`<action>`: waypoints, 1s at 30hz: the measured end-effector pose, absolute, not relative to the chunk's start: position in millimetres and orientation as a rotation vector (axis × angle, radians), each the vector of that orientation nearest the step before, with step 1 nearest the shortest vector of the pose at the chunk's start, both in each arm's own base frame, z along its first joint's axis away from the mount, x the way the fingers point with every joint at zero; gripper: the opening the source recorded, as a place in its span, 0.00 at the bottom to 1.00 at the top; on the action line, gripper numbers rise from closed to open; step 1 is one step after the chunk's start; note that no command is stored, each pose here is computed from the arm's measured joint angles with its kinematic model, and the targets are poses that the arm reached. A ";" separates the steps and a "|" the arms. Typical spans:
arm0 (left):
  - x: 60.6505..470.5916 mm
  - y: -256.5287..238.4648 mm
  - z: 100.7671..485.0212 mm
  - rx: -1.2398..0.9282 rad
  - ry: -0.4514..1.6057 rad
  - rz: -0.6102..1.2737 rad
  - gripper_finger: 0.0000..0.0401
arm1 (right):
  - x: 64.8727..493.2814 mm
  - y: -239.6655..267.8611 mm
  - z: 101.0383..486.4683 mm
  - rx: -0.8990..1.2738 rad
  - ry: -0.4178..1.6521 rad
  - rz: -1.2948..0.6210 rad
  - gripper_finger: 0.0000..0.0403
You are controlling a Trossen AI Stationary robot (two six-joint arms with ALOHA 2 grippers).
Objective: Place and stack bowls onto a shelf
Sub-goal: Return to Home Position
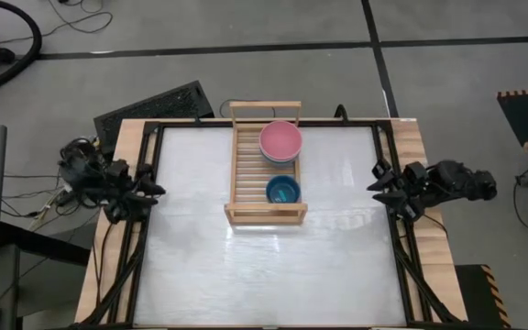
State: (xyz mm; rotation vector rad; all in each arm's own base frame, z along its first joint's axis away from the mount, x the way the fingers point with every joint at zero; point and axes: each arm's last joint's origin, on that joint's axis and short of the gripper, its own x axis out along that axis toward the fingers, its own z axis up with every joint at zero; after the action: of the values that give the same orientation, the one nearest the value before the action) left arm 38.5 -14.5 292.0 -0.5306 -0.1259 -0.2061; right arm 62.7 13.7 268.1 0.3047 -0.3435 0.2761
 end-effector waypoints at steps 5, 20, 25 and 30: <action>42.0 -17.9 277.2 -0.450 -0.077 -0.199 0.41 | 71.6 15.4 248.8 0.262 -0.292 0.262 0.37; 60.7 -30.0 219.4 -0.439 0.070 0.004 0.41 | 92.5 20.0 188.9 0.193 -0.217 0.270 0.39; 73.3 -41.8 180.3 -0.532 0.076 0.011 0.41 | 92.5 19.8 188.4 0.140 -0.218 0.261 0.40; 77.4 -48.1 177.6 -0.491 0.032 -0.088 0.41 | 92.8 19.8 187.3 0.061 -0.217 0.250 0.40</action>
State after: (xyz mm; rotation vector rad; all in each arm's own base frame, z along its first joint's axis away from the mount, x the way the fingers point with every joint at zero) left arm 77.4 -48.1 177.6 -0.4910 0.0318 -0.0878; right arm 92.8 19.8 187.3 0.0608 -0.2167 0.2497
